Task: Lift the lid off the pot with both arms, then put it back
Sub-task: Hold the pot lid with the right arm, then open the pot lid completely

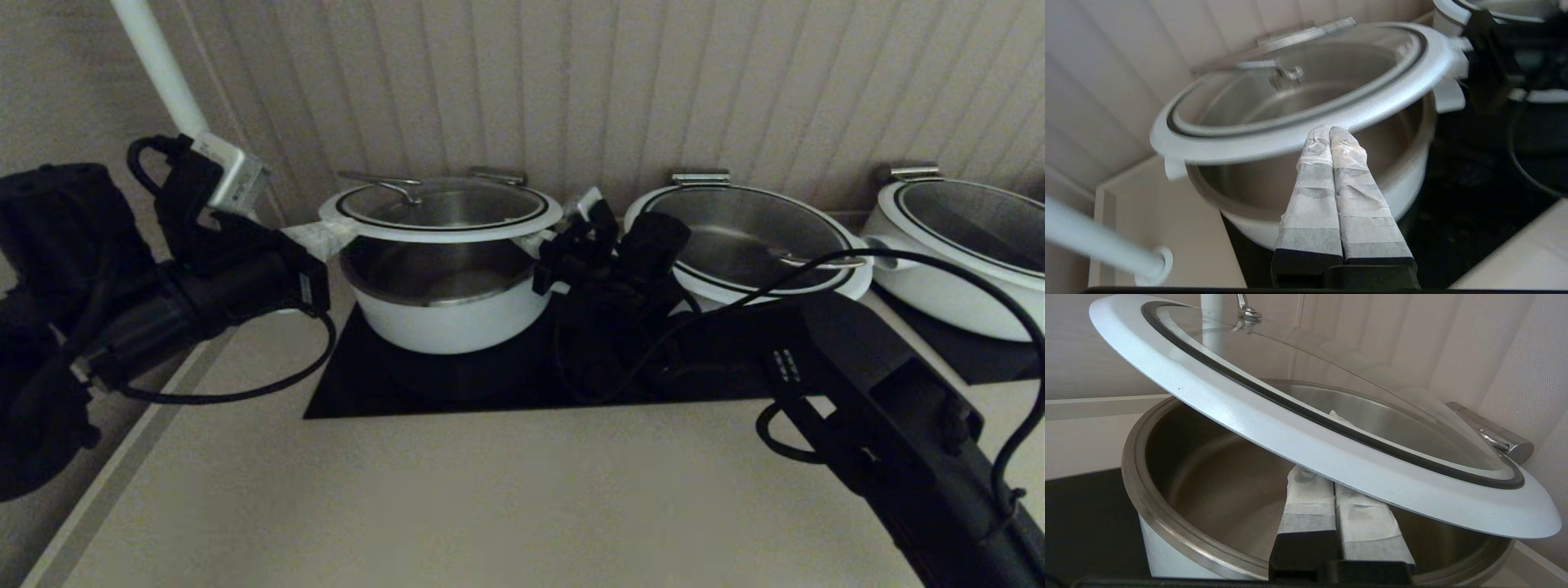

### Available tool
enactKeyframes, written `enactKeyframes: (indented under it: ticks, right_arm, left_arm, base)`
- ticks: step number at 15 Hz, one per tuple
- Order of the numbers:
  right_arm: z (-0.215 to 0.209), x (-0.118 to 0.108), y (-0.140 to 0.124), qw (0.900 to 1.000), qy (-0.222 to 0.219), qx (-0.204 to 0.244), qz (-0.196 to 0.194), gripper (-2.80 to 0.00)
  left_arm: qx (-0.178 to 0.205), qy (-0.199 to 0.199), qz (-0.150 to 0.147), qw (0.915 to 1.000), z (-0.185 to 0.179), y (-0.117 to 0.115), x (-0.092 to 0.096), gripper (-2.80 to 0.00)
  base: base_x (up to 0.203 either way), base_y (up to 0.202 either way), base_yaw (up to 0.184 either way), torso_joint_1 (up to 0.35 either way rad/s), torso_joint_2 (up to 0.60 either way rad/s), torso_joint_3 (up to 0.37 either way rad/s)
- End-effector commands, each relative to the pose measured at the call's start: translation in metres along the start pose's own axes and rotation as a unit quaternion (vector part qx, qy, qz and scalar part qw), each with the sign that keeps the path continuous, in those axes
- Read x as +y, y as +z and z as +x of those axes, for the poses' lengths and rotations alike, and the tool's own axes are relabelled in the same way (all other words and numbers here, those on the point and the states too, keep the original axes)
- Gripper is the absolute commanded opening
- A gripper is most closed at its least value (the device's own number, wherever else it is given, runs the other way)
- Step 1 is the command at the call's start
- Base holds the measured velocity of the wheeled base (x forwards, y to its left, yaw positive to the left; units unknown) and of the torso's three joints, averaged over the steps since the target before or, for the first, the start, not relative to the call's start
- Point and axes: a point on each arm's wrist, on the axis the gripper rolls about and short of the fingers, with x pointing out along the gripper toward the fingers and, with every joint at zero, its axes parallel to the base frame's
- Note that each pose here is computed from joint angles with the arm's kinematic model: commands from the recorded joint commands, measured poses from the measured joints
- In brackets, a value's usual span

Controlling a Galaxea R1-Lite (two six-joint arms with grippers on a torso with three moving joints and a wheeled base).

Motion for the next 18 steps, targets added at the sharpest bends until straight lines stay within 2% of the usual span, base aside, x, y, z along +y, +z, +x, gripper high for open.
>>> enactKeyframes:
  ticks: [1, 6, 10, 12, 15, 18]
  right_arm:
    - [-0.001, -0.003, 0.004, 1.0, -0.002, -0.005, -0.005, -2.8]
    - [-0.001, -0.004, 0.005, 1.0, -0.007, -0.006, -0.006, -2.8]
    - [-0.003, -0.012, 0.012, 1.0, -0.019, -0.011, -0.012, -2.8]
    - [-0.005, -0.014, 0.013, 1.0, -0.021, -0.011, -0.014, -2.8]
    - [-0.005, -0.014, 0.013, 1.0, -0.021, -0.011, -0.014, -2.8]
    - [-0.004, -0.014, 0.013, 1.0, -0.021, -0.012, -0.015, -2.8]
  left_arm:
    - [-0.002, 0.0, 0.001, 1.0, -0.016, 0.001, -0.004, -2.8]
    - [0.032, -0.009, -0.009, 0.9994, -0.039, -0.017, -0.015, -2.8]
    - [0.067, -0.018, -0.022, 0.9974, -0.039, -0.036, -0.02, -2.8]
    - [0.067, -0.017, -0.023, 0.9974, -0.029, -0.043, -0.019, -2.8]
    - [0.042, -0.006, -0.013, 0.999, -0.007, -0.053, -0.015, -2.8]
    - [0.033, 0.009, -0.011, 0.9993, 0.01, -0.054, -0.01, -2.8]
  base:
    - [0.0, 0.0, 0.0, 0.0, 0.0, 0.0]
    - [0.0, 0.0, 0.0, 0.0, 0.0, 0.0]
    - [0.0, 0.0, 0.0, 0.0, 0.0, 0.0]
    - [0.0, 0.0, 0.0, 0.0, 0.0, 0.0]
    - [0.0, 0.0, 0.0, 0.0, 0.0, 0.0]
    - [0.0, 0.0, 0.0, 0.0, 0.0, 0.0]
